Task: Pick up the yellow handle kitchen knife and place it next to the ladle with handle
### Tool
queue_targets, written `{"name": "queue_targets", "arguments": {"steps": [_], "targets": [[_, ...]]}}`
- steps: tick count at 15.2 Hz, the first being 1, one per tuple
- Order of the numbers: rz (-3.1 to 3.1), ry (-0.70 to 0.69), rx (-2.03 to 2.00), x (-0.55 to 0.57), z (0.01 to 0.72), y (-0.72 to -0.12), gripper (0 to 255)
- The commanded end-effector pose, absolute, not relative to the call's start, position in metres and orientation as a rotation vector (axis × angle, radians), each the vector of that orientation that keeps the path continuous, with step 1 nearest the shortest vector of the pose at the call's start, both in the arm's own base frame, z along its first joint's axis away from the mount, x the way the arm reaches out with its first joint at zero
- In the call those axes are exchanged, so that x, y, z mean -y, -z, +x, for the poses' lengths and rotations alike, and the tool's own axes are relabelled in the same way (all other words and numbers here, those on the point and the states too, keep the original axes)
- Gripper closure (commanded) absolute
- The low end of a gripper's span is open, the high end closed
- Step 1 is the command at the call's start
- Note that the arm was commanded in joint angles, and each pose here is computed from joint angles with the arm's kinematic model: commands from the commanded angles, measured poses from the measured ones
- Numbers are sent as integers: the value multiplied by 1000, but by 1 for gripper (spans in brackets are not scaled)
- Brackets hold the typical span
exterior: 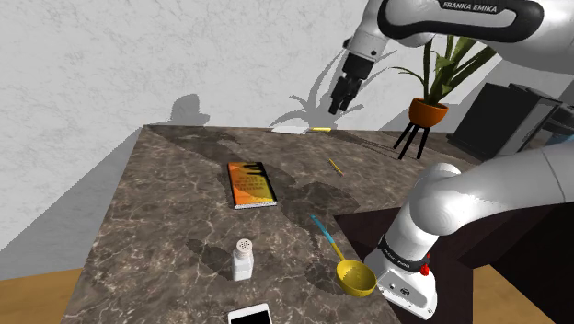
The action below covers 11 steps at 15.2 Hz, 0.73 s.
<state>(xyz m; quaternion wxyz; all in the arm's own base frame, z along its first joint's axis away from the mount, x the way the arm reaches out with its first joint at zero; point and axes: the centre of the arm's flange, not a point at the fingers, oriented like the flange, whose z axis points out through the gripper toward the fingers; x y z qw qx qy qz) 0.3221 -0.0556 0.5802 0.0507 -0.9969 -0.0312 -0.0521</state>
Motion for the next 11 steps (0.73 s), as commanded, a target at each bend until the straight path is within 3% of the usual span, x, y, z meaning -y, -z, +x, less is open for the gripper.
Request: {"name": "queue_targets", "arguments": {"steps": [1,11], "targets": [[-3043,157,181,76,330,-565,0],[-3049,141,583,170,385,-499,0]]}}
